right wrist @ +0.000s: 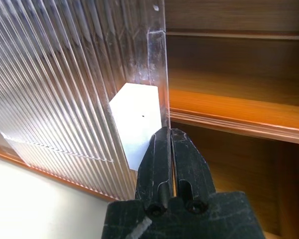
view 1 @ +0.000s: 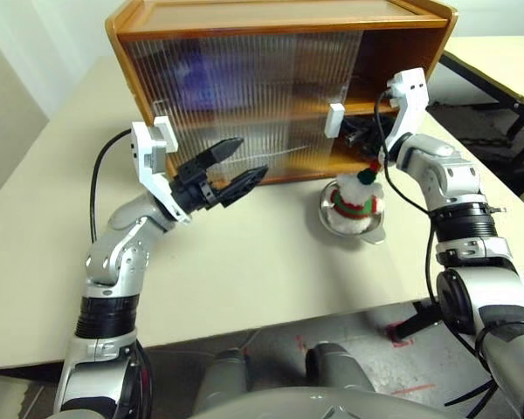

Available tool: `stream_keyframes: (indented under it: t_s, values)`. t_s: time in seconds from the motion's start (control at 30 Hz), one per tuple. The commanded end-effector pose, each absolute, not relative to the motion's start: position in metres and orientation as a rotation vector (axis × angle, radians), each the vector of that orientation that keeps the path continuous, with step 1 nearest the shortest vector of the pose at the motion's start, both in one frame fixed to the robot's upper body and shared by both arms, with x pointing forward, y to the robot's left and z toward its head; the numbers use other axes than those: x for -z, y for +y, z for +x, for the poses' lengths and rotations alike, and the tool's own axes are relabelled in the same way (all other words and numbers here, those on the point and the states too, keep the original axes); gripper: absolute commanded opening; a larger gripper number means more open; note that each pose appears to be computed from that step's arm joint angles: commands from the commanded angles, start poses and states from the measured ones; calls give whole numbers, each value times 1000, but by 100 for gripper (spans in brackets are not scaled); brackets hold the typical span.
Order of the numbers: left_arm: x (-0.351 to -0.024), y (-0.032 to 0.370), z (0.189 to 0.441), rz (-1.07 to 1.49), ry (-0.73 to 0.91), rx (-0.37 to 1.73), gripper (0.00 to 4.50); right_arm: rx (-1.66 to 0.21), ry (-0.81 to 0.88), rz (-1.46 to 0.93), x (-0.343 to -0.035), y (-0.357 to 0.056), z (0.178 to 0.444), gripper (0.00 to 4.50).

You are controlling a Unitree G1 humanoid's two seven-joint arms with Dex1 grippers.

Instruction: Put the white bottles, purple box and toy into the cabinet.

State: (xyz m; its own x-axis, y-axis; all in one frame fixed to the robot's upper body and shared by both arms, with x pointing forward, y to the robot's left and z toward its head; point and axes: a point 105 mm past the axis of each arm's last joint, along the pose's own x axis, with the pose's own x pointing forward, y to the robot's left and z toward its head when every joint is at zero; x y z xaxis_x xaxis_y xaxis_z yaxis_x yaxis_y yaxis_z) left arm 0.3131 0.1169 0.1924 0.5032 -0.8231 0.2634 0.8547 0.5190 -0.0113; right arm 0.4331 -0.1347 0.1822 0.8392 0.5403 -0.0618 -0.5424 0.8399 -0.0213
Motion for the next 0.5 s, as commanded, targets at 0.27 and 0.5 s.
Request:
stream_keyframes:
  t_s: [0.27,0.5]
  values:
    - [-194,115,310,-131,-250,1008,450,-673,32,-18,-192,-92,432,3]
    - [-195,116,310,-129,-255,999,450,-720,26,-6,-195,-73,430,3]
